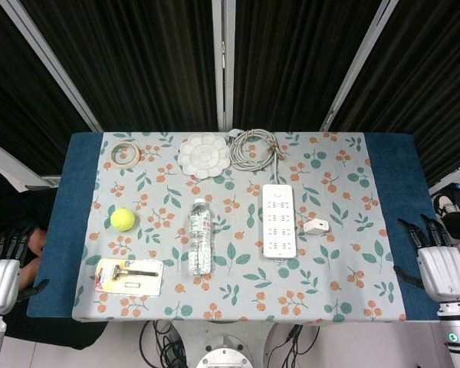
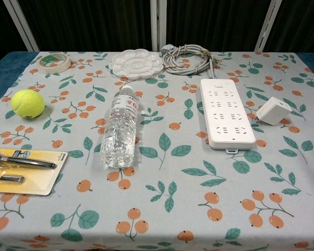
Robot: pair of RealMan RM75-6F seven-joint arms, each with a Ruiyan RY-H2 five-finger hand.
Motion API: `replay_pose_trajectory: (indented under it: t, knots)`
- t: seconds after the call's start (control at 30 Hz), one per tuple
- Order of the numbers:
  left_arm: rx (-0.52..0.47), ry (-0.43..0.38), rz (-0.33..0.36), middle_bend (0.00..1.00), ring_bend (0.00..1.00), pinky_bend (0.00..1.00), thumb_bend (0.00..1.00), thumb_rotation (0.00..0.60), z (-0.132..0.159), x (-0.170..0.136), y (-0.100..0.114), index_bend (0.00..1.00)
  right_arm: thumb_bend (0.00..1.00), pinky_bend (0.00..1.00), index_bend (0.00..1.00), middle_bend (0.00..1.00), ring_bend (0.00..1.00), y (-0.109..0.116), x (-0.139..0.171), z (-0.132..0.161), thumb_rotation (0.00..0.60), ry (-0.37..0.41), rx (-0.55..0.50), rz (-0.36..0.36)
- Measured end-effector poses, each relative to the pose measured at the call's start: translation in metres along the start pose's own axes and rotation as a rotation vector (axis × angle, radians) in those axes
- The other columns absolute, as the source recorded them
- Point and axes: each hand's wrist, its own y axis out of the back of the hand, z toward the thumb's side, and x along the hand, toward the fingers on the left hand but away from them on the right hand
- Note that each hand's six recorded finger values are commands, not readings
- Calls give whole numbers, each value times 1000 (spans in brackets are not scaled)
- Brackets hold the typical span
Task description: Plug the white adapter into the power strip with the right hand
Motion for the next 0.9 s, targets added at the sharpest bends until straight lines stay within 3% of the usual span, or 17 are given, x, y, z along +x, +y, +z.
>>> replay_pose_trajectory:
  t: [0.43, 0.73, 0.9]
  knots:
    - [-6, -1, -5, 48, 0, 0, 84, 600, 2, 1, -3, 55, 82, 88, 121, 209, 37, -7, -10, 5, 600, 22, -6, 35]
    - [-14, -4, -14, 48, 0, 0, 83, 600, 3, 0, -6, 61, 101, 88, 225, 245, 36, -32, -51, 14, 600, 52, -64, 150]
    - [-15, -2, -25, 48, 0, 0, 83, 600, 3, 0, -8, 67, 119, 88, 261, 267, 40, -59, -83, 28, 600, 63, -113, 233]
